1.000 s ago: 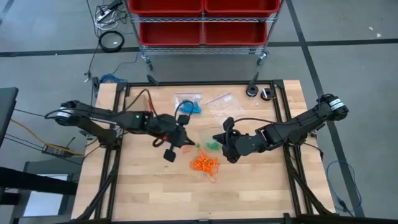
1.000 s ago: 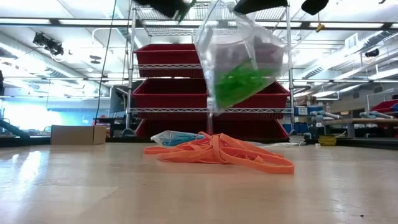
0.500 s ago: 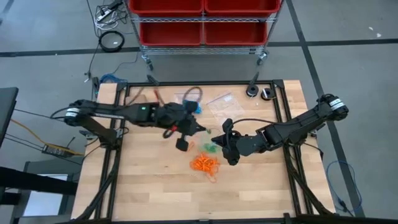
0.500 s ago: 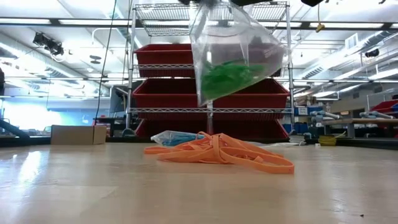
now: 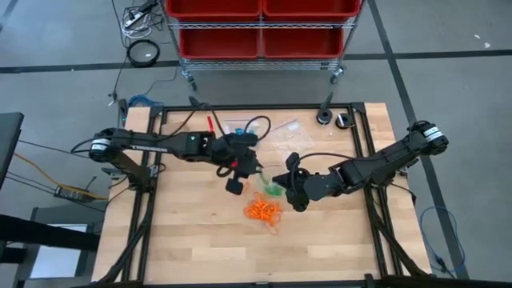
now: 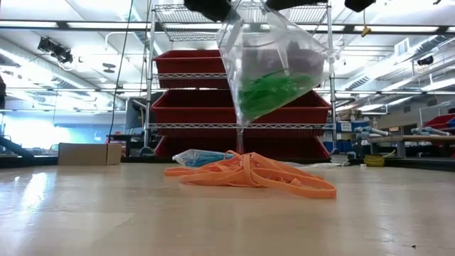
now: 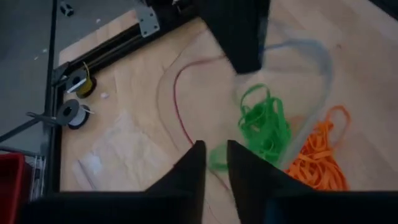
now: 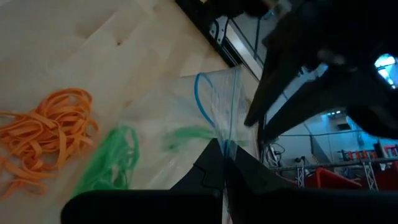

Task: Sort rubber bands
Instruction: Put the green rubber band into the bottom transparent zip bag, then close the bottom transparent zip bag

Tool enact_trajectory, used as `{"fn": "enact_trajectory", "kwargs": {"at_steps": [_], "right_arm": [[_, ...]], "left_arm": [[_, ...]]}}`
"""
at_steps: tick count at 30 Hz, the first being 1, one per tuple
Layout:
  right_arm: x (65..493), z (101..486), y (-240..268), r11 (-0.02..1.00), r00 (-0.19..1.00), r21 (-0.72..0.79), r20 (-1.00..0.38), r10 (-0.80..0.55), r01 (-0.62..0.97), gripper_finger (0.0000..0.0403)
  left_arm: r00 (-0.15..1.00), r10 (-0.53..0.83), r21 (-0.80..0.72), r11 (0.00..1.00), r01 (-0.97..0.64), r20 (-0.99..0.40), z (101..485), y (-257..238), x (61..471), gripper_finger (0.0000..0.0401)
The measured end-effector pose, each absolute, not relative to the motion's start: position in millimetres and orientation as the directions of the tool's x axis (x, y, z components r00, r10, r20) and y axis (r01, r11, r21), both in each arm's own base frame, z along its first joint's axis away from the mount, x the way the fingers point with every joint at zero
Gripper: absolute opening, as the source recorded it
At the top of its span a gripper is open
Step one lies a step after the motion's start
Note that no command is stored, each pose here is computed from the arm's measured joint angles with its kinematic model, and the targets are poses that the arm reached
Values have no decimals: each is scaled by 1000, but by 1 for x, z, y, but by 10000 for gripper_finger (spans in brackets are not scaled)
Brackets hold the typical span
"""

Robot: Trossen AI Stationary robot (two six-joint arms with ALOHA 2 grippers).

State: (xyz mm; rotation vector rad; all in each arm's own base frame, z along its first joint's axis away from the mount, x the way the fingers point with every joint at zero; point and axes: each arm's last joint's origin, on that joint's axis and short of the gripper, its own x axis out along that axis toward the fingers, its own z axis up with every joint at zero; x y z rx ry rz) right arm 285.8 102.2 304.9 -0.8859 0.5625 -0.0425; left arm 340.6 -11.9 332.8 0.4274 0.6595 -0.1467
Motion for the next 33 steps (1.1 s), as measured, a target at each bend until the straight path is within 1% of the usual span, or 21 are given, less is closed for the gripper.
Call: {"fn": "enact_trajectory", "kwargs": {"at_steps": [4,8,11,15,19,22,24,27,29,33], "right_arm": [[286,305,102,638,854,-747,-445,-268,-189,0],[286,305,102,631,852,-754,-440,-283,-179,0],[284,305,105,619,852,-767,-430,-300,-170,0],[281,306,111,578,852,-800,-409,-328,-161,0],[279,308,116,542,854,-827,-383,-353,-147,0],[278,311,121,511,863,-850,-349,-365,-128,0],[278,313,123,489,871,-865,-322,-371,-111,0],[279,319,127,462,884,-884,-272,-380,-74,0],[279,322,129,448,888,-893,-245,-388,-50,0],[279,326,131,420,891,-907,-206,-405,-19,0]], "left_arm": [[774,1,330,905,269,-633,340,-12,339,128],[774,55,357,906,226,-630,352,-10,337,157],[762,60,344,913,218,-645,359,-1,331,165],[803,37,268,951,154,-594,376,23,310,166],[878,-21,143,984,102,-478,391,45,278,166],[928,-112,24,991,129,-357,390,52,259,166],[942,-146,-22,989,146,-301,377,52,250,166],[963,-149,-58,988,140,-222,349,50,241,166],[981,-143,-74,988,134,-134,331,48,234,166],[986,-134,-122,982,146,104,295,45,221,166]]}}
